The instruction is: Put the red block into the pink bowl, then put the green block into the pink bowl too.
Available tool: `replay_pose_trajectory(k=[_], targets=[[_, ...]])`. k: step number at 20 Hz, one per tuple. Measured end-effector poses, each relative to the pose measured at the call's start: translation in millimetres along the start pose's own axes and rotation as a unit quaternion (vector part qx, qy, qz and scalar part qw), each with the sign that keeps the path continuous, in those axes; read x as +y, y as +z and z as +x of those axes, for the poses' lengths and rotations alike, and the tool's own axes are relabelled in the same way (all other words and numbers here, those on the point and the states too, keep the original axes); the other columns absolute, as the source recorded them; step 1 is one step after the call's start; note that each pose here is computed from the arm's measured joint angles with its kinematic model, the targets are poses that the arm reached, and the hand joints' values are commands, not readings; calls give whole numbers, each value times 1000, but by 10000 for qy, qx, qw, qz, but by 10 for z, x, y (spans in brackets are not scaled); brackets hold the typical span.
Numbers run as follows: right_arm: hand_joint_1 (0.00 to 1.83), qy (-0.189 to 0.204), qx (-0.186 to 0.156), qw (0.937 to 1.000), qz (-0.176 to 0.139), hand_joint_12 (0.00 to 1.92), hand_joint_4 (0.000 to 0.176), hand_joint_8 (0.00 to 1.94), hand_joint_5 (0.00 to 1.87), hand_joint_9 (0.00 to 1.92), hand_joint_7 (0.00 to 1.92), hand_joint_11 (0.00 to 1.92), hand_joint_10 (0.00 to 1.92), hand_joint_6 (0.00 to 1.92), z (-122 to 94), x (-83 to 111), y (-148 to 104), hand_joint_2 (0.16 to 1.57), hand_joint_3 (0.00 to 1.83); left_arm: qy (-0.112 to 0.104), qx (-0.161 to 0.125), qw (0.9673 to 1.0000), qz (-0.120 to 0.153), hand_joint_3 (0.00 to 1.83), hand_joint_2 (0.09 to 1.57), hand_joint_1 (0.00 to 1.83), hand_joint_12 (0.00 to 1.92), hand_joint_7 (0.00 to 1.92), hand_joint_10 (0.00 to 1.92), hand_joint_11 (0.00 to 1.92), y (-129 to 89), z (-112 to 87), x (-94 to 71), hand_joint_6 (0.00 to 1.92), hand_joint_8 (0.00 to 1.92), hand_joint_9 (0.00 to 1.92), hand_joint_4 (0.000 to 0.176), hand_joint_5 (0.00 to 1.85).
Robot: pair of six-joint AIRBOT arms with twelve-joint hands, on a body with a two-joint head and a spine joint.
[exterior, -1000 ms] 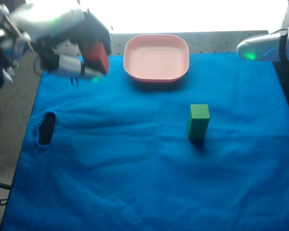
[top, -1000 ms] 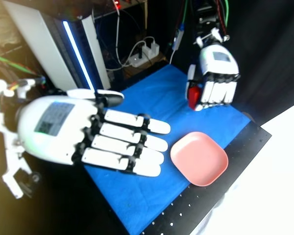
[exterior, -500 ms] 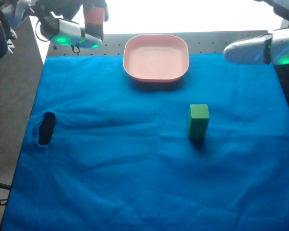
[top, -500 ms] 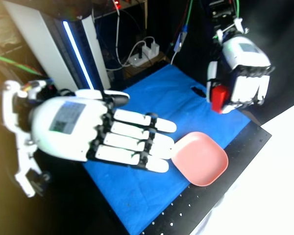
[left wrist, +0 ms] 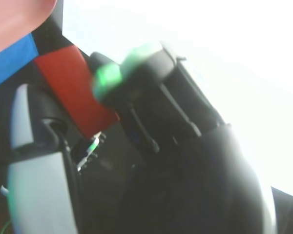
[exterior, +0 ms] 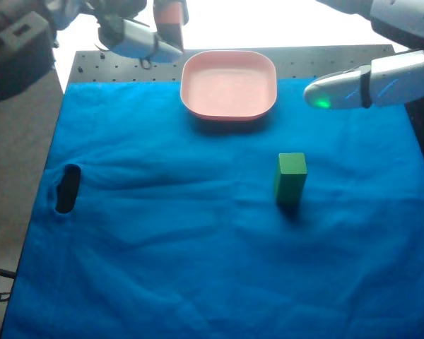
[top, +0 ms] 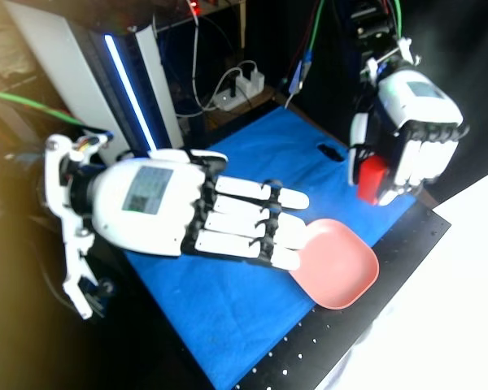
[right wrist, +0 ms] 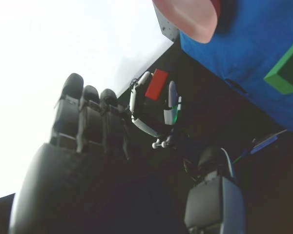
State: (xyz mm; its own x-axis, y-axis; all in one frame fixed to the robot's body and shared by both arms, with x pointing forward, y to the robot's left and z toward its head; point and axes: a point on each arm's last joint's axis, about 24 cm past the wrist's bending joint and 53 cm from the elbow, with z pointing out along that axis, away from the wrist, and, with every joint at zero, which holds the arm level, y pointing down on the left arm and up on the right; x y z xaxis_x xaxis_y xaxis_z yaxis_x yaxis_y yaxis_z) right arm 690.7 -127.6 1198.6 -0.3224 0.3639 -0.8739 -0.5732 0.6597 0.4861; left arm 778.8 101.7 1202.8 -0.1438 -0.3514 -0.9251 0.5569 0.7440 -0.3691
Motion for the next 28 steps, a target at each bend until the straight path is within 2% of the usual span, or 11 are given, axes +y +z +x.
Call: replay_pose_trajectory(k=[3,4,6,9,11,12,13,15,16,21,28], targets=[[81,-5,39,10000,-57,553,0,0,0,126,150,0,7,0,49,42,31,934,2,-179,-29,9998,26,0,1062,1236,1297,1155,609,938,101,56,-23,857,708,1150,32,1047],[101,-16,41,10000,-57,516,0,0,0,113,149,0,2,0,49,40,32,935,1,-185,-54,9998,37,1,1051,1272,1422,1154,827,994,119,55,-26,583,876,1190,0,1114],[112,-22,40,10000,-51,466,0,0,0,102,151,0,0,0,46,33,32,926,0,-270,-81,9996,53,0,1033,1287,1539,1187,1080,1046,166,85,-37,409,868,1196,0,1189],[108,-5,51,10000,-76,436,0,0,0,107,139,0,2,0,68,53,51,932,0,-443,-2,9990,81,0,1036,1280,1634,1138,1175,970,218,234,-74,318,955,1081,0,1244],[138,3,65,9999,-98,273,0,2,0,96,117,0,13,0,89,70,65,927,0,-456,75,9989,97,0,1020,1190,1846,1031,1593,1087,239,347,-100,477,1360,1104,0,1242],[138,5,67,9999,-101,346,0,4,0,118,133,0,14,0,92,73,67,904,0,-463,104,9988,97,0,1073,1253,1902,1015,1683,1088,241,390,-104,479,1250,1097,0,1152],[146,5,67,9999,-104,313,0,1,0,116,131,0,8,0,93,75,68,882,0,-488,134,9987,88,0,1074,1266,1869,1044,1665,1126,252,449,-104,754,1013,1135,0,1074],[159,5,66,9999,-107,155,0,1,0,77,111,0,6,0,94,77,69,855,0,-522,185,9985,52,0,1073,1274,1777,1072,1563,1130,249,512,-83,541,1097,1135,0,1108],[157,7,66,9999,-107,70,0,1,0,59,117,0,5,0,94,77,69,880,3,-550,208,9983,22,1,1074,1262,1712,1079,1309,971,252,546,-64,611,1048,1039,0,1084],[179,0,79,9999,-134,0,0,0,0,5,97,0,0,0,108,94,77,922,15,-649,259,9976,-7,0,1090,1249,1652,1067,1150,870,307,633,-73,732,1039,1018,0,1024],[174,28,102,9998,-160,0,23,12,0,3,126,0,1,0,126,111,84,930,10,-616,453,9969,-191,1,1077,1272,1840,1070,1462,856,315,810,37,521,1101,957,0,1103]])
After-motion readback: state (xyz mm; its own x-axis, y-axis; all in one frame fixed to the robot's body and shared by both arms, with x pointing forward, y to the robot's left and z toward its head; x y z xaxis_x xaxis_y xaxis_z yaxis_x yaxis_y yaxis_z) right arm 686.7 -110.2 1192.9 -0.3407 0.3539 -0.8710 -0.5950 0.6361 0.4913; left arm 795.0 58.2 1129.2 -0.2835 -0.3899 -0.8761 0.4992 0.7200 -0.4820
